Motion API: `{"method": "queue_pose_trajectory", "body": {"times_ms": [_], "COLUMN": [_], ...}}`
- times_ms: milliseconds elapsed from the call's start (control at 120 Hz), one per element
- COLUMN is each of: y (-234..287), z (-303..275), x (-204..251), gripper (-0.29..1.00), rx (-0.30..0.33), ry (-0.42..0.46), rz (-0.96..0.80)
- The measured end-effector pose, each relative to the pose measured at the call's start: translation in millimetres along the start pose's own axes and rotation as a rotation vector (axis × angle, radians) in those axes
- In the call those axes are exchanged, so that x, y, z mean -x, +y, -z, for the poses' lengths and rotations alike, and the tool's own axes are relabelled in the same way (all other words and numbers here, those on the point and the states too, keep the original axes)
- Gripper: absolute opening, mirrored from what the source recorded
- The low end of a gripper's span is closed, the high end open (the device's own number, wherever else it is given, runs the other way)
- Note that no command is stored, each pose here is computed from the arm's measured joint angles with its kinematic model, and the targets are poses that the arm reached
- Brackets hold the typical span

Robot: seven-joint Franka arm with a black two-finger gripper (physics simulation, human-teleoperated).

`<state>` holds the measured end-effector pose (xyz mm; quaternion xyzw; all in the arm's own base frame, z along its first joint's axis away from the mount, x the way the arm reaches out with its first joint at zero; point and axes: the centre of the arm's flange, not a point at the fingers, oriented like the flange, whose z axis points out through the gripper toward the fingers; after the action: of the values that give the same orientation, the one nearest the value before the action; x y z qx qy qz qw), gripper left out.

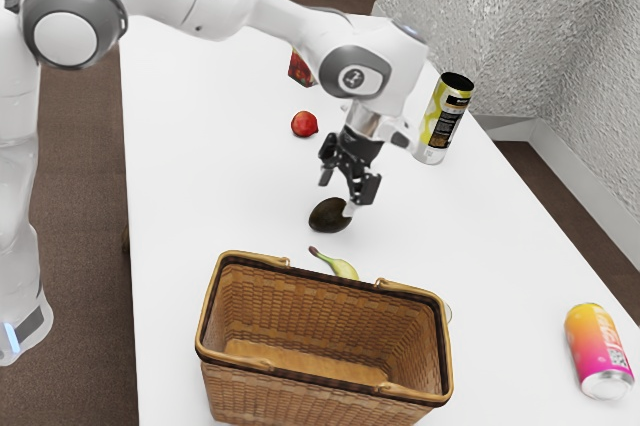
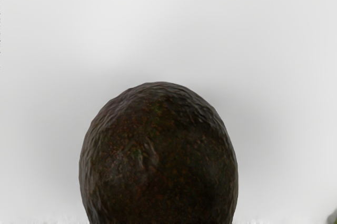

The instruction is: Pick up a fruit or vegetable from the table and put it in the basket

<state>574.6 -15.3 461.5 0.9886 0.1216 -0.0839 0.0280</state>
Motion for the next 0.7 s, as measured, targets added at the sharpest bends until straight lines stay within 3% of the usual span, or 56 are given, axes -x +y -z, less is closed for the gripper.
{"method": "queue_pose_trajectory", "body": {"times_ms": [700], "y": [1], "z": [-46], "x": [-20], "gripper": [0.67], "rx": [-0.012], "ry": [-0.048], "rz": [0.115]}}
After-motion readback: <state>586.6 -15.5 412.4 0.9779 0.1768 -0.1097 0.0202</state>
